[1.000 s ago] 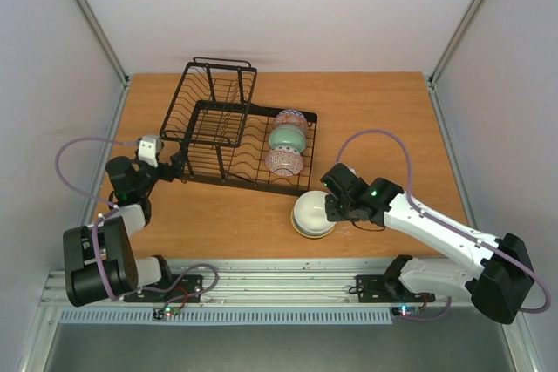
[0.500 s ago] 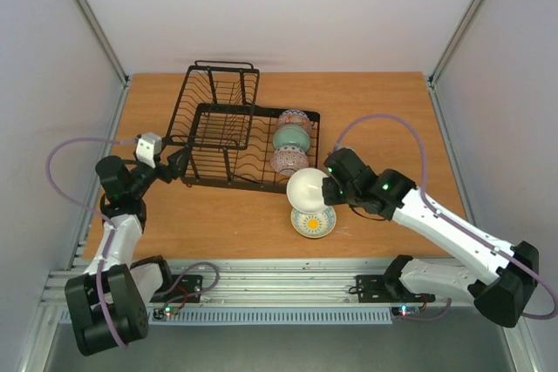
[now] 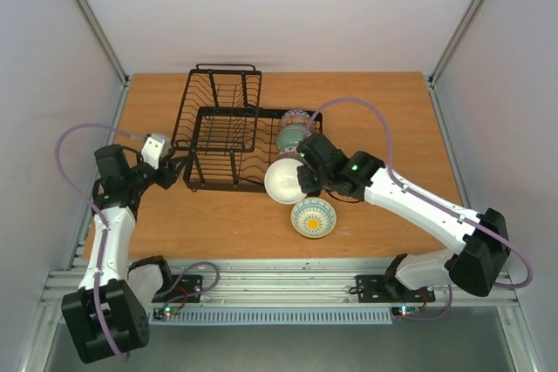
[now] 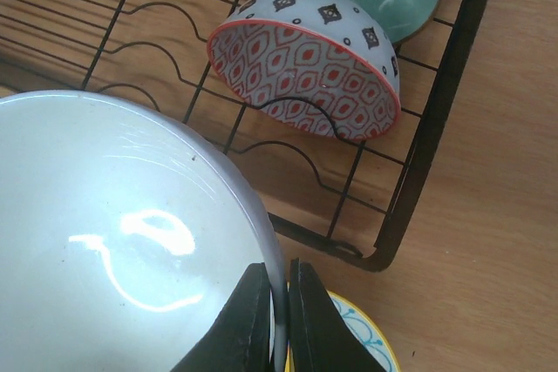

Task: Load the bowls into the dish rack

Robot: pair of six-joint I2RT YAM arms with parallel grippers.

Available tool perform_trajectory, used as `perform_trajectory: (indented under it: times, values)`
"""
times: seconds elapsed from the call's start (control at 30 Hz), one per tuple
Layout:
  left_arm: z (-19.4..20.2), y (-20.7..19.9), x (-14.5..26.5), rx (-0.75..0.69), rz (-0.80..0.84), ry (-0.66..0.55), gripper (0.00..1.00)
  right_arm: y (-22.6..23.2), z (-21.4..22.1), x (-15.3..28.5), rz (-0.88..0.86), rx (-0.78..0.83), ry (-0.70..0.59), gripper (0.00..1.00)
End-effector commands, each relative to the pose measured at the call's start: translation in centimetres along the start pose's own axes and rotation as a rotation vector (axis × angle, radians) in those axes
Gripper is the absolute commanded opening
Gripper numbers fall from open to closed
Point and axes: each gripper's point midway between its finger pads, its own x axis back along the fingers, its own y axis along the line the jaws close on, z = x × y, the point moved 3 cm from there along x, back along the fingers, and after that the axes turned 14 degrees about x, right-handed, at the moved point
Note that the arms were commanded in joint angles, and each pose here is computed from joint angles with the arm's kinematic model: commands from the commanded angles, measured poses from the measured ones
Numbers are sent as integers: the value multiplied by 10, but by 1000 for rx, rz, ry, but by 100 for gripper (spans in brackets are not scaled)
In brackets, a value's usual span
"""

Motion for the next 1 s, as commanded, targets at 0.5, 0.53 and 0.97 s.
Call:
perform_trajectory:
  times: [0.5, 0.53, 0.97]
  values:
    - [32, -116, 87, -138, 360, 294, 1, -6, -11, 29, 11, 14, -128, 1]
    - [32, -123, 90, -113, 397, 298, 1, -8, -9, 32, 14, 10, -132, 1]
    - [9, -104, 49, 16, 533, 271, 1, -30, 15, 60, 71, -62, -161, 1]
